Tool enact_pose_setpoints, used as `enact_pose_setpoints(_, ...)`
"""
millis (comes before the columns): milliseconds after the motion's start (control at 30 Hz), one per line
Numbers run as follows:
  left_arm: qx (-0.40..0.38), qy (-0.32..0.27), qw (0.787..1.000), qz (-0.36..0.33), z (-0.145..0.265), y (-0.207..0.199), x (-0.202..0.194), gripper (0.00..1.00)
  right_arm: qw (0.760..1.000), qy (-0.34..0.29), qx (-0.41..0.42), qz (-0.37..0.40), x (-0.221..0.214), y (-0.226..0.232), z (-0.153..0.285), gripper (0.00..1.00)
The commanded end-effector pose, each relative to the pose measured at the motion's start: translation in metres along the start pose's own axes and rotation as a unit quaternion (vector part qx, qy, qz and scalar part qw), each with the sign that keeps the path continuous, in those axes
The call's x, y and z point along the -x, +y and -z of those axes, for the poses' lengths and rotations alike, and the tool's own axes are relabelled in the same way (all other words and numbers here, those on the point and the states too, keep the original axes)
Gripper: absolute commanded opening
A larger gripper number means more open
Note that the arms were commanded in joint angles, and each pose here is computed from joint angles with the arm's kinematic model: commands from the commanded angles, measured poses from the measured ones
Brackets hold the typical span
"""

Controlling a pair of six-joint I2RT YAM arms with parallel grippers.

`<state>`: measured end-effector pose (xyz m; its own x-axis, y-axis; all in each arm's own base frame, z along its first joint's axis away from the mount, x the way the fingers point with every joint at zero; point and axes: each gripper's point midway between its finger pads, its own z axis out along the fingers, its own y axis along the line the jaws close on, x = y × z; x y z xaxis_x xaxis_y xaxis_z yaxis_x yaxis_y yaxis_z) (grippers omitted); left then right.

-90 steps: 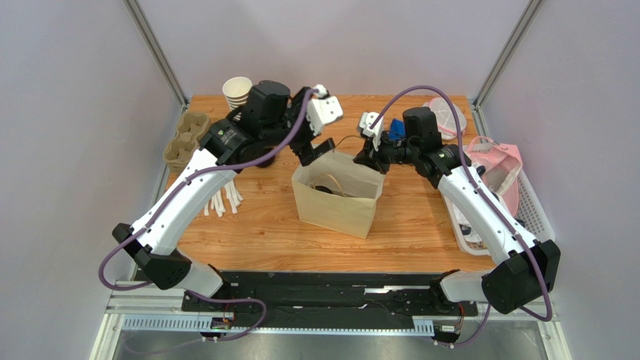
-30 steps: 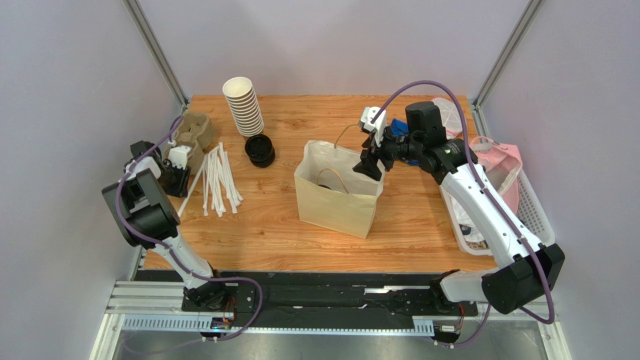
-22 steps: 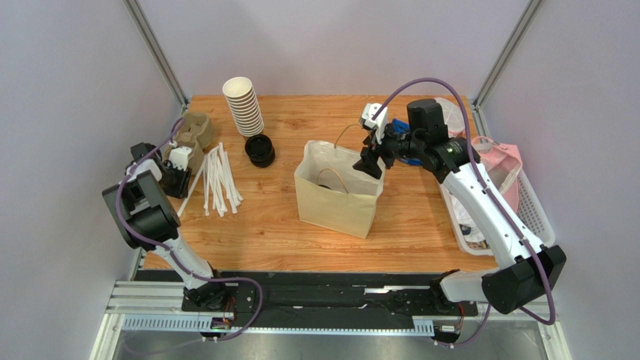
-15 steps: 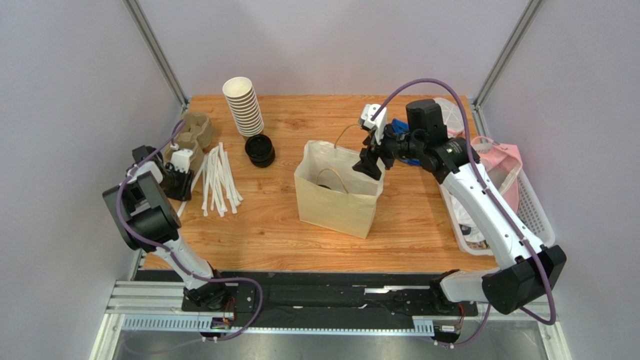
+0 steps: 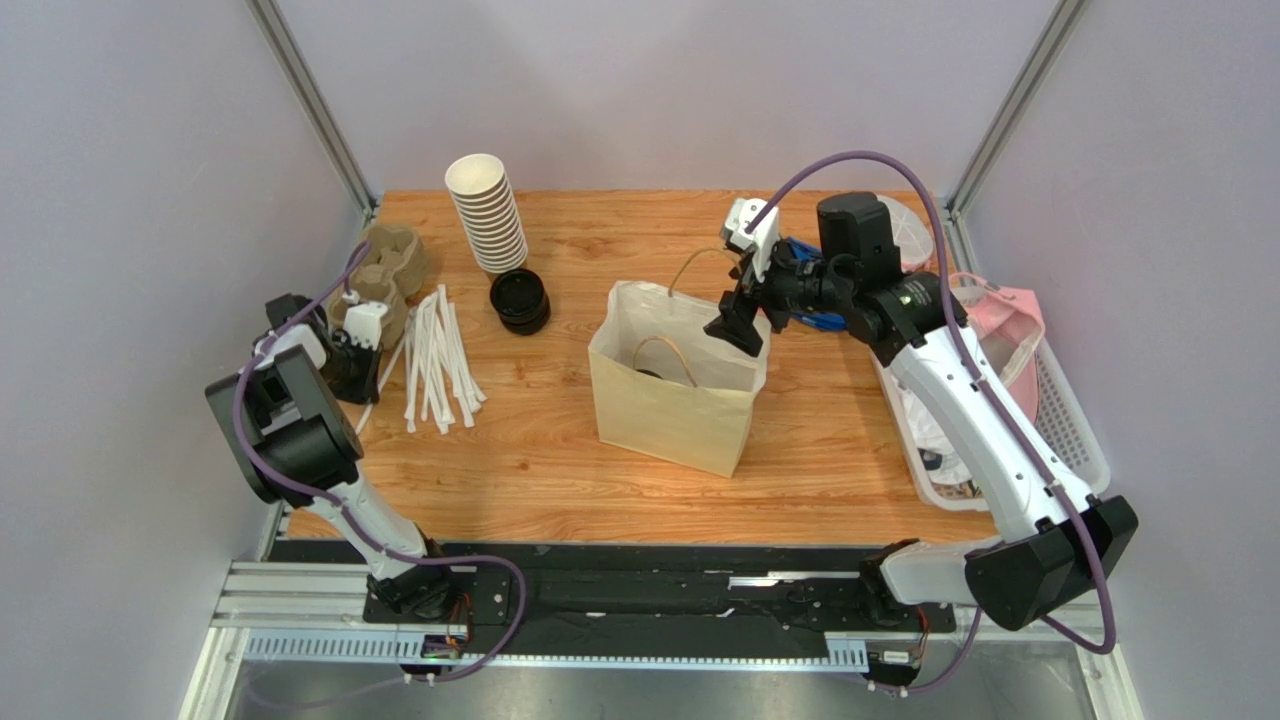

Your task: Pack the takeout coffee

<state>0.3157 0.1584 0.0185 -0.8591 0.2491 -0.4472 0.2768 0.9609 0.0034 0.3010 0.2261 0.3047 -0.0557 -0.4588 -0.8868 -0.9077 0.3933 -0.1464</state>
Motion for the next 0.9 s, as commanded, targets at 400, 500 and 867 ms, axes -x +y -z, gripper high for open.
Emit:
enact_pose_setpoints(400, 0.008, -0.055, 0.998, -0.020, 0.072, -0.032, 0.018, 0.00, 0.996, -0.072, -0.056, 0.016, 0.052, -0.003, 0.037, 1.00)
enact_pose_setpoints(500, 0.000, -0.070, 0.997, -0.013, 0.090, -0.042, 0.026, 0.00, 0.995, -0.080, -0.061, 0.018, 0.056, -0.002, 0.042, 1.00)
enact_pose_setpoints(867, -0.103, -0.298, 0.948, -0.039, 0.245, -0.162, 0.138, 0.00, 0.977, -0.196, -0.089, 0.002, 0.134, -0.005, 0.079, 1.00)
